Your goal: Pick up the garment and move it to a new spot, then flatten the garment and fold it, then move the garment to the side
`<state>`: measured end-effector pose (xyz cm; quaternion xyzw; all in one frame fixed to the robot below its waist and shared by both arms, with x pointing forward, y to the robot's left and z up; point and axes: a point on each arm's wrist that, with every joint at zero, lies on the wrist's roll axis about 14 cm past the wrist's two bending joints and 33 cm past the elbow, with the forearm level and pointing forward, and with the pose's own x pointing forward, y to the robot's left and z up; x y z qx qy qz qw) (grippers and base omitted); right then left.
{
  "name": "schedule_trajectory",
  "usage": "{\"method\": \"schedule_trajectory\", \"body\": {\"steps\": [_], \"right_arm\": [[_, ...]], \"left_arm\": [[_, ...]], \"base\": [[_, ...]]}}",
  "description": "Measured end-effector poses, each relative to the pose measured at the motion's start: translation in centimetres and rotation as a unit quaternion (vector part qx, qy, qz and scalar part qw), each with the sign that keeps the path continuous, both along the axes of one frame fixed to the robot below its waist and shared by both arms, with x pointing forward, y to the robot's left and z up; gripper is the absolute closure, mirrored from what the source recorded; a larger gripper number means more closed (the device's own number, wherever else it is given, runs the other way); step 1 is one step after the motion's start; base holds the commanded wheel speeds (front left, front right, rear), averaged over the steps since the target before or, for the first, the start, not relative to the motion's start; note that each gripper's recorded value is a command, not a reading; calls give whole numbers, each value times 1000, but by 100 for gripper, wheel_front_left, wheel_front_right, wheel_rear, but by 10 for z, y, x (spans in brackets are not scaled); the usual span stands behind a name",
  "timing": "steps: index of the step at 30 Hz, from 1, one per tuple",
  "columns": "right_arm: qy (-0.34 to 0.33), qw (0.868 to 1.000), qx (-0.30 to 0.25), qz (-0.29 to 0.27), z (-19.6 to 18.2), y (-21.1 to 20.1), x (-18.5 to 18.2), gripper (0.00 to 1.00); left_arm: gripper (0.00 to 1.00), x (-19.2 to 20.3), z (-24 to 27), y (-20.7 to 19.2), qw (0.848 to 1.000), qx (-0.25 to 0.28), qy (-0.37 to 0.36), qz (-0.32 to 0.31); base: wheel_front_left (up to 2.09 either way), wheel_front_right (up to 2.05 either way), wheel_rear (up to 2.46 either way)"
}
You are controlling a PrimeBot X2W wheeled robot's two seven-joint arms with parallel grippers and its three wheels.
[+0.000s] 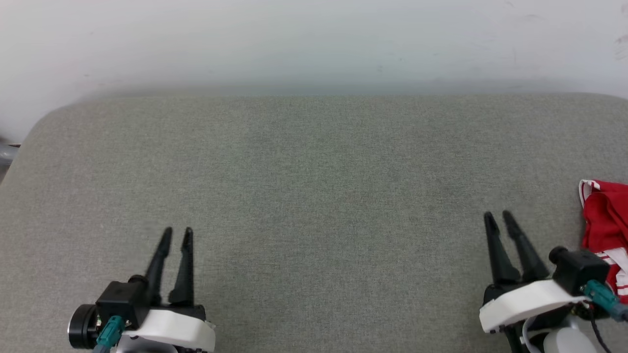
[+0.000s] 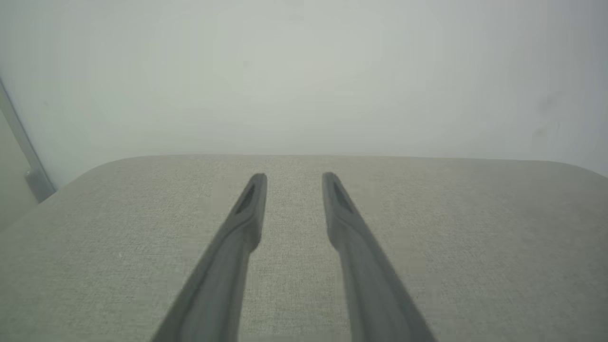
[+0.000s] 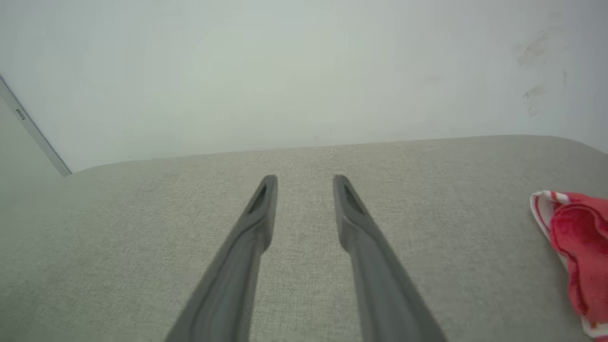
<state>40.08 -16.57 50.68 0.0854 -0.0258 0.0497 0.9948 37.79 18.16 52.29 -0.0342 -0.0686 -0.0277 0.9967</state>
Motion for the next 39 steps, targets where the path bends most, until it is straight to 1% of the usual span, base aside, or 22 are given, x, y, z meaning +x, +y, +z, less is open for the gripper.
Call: {"method": "schedule_trajectory", "body": {"steps": [4,14,15,20,28,39], "right_arm": [[32,999,9,-4,-19,-2,-8,100],[48,994,99,-23,-21,-11,-9,100],[53,990,125,-27,-22,-13,-9,100],[59,984,164,-33,-22,-16,-9,100],[66,972,223,-41,-23,-20,-10,100],[73,951,297,-47,-23,-24,-11,100]], "left_arm": [[100,-4,-16,1,1000,-13,28,2],[100,-5,-25,9,992,-110,53,17],[100,-4,-26,10,989,-137,58,20],[100,-2,-28,13,981,-181,64,24],[100,-2,-31,17,966,-245,74,31],[100,0,-33,20,942,-322,82,32]], "base": [[0,0,0],[0,0,0],[0,0,0],[0,0,0],[0,0,0],[0,0,0]]}}
